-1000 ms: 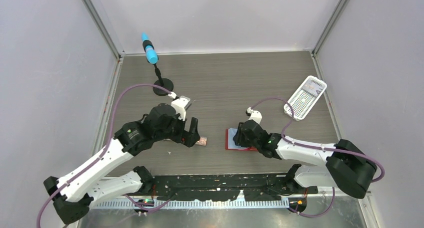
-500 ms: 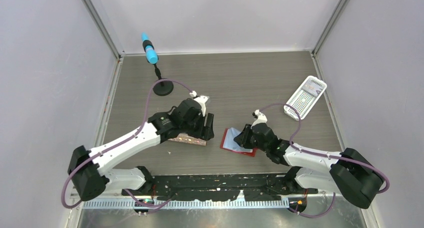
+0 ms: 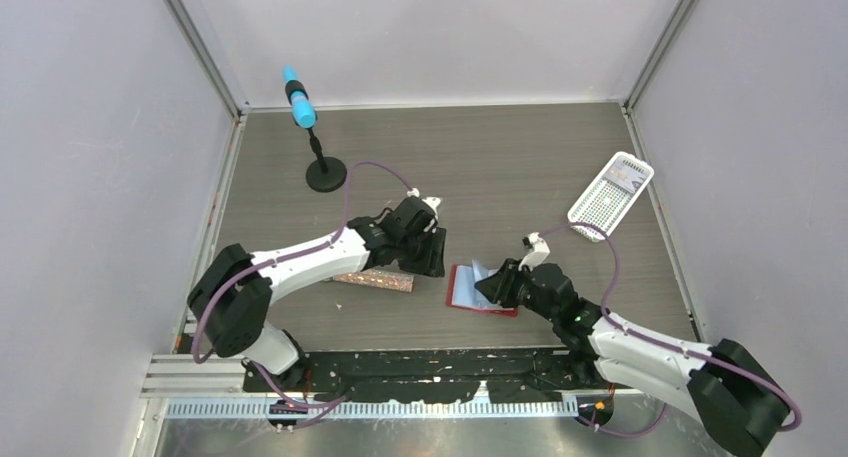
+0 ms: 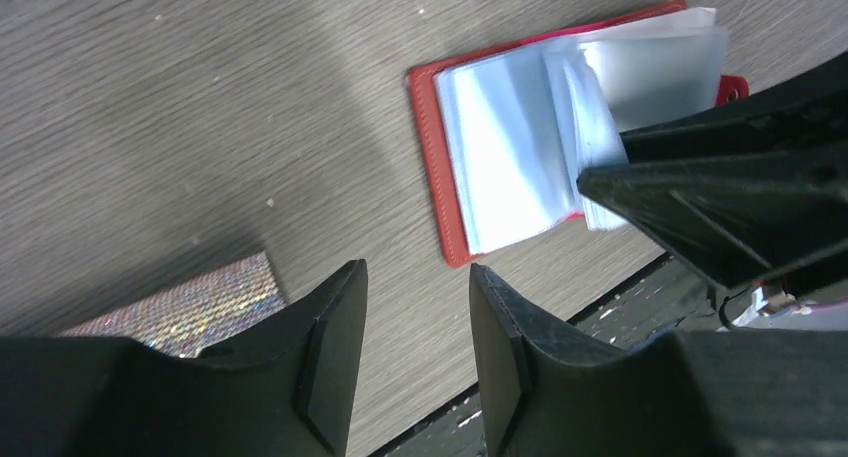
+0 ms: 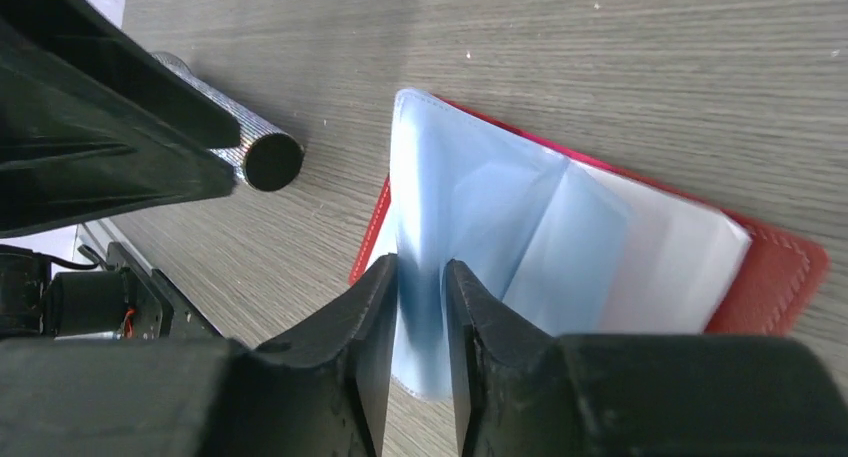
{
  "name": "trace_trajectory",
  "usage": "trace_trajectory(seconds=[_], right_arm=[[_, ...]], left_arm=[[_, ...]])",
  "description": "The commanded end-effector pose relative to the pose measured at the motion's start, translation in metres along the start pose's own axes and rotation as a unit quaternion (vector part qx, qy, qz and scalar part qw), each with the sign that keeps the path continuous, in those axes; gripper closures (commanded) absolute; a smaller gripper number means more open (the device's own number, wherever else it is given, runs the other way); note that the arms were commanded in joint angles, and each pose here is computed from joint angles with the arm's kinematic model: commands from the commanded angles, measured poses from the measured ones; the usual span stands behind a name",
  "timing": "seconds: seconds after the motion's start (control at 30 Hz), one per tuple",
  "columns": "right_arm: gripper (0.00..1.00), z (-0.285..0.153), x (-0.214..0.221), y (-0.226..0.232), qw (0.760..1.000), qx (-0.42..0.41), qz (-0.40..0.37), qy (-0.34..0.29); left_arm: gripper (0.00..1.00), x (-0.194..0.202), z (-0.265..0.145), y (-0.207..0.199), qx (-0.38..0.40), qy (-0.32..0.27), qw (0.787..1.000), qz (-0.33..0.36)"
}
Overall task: Take the credit cards out of the card holder
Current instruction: Remove the credit card from the card holder.
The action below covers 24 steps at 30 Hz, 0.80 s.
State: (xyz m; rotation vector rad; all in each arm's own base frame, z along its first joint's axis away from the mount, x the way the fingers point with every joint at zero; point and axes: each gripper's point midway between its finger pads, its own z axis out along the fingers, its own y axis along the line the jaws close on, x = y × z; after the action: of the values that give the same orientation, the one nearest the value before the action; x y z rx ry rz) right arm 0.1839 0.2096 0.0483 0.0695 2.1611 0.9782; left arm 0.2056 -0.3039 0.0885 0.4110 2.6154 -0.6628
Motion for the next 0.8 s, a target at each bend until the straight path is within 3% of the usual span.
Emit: trace_trajectory(seconds=[0.0,0.2,0.4,0.77], right_arm=[[0.66,-0.008,-0.022,-0.002,0.999,0.015,-0.023,-0.045],[0.57,-0.024,-0.030,-0.019,0.995,0.069,-0.030,-0.067],[0.56,-0.045,-0.026,-0.054,0.983,0.176,-0.030,-0.046],[0.47,-0.066,-0.053,-0.033,0.974,0.224,-0.017,-0.032]], left_arm=[[0.56,-0.027,0.005,-0.033,0.062,-0.032,0.998,-0.004],[0.56,-0.024,0.014,-0.038,0.077,-0.022,0.997,-0.008],[0.54,-0.022,0.015,-0.044,0.093,-0.019,0.995,-0.005],[0.50,-0.028,-0.009,-0.034,0.073,-0.055,0.996,0.011]])
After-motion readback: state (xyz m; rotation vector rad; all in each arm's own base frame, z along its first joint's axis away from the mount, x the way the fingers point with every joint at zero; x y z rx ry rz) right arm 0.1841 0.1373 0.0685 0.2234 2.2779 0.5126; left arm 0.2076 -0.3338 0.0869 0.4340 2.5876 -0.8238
